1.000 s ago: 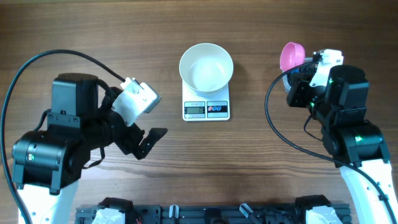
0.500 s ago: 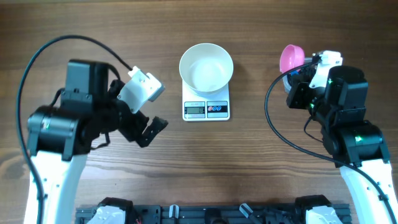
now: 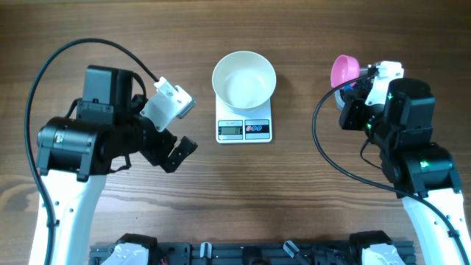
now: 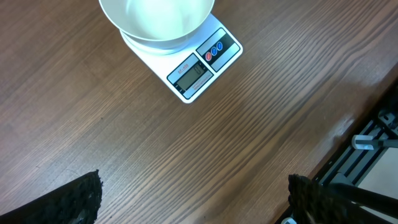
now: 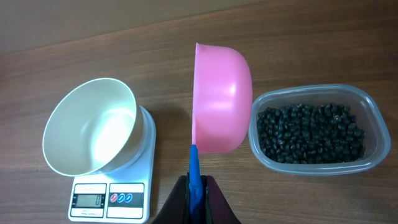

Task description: Scoop item into bowl and weigh 150g on scale

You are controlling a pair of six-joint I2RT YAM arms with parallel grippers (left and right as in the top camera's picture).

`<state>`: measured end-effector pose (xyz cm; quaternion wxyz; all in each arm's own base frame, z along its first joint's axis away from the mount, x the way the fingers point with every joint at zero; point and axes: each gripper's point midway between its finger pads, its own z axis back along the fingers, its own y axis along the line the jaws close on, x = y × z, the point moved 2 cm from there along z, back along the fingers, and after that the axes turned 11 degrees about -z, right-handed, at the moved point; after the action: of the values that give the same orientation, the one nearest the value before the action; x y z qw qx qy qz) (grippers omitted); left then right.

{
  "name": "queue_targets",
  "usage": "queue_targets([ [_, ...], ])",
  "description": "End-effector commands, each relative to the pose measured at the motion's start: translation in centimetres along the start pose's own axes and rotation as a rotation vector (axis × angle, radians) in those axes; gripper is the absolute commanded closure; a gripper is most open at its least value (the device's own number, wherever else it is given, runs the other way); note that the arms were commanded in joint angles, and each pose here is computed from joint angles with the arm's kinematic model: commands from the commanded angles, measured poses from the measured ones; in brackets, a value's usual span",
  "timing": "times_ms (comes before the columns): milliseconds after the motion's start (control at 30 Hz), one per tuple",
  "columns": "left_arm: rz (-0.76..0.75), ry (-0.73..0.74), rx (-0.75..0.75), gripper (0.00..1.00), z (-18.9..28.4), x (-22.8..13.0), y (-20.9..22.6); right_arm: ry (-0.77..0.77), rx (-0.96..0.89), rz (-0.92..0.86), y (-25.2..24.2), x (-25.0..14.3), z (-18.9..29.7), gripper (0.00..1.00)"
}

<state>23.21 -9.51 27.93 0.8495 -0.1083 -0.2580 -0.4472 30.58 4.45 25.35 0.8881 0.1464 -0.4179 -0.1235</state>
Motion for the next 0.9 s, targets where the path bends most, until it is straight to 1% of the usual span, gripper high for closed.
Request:
queue_targets([
  [0, -0.025, -0.047, 0.026, 0.0, 1.5, 0.4, -0.4, -0.045, 0.026, 0.022, 0.7, 1.2, 1.1, 0.96],
  [400, -0.033, -0.066, 0.035, 0.0, 2.1, 0.5, -0.8, -0.043, 0.024, 0.025, 0.6, 1.2, 1.0, 0.96],
  [533, -0.033, -0.067, 0.036, 0.0, 2.1, 0.5, -0.8, -0.025, 0.016, 0.078, 0.5, 0.8, 1.1, 0.96],
  [733, -0.033, -0.067, 0.036, 0.0, 2.1, 0.5, -0.8, -0.031, -0.137, 0.097, -2.0, 0.6, 1.4, 0.96],
  [867, -0.033, -0.067, 0.036, 0.0, 2.1, 0.5, -0.8, -0.03, -0.198, 0.158, -2.6, 1.3, 2.5, 0.96],
])
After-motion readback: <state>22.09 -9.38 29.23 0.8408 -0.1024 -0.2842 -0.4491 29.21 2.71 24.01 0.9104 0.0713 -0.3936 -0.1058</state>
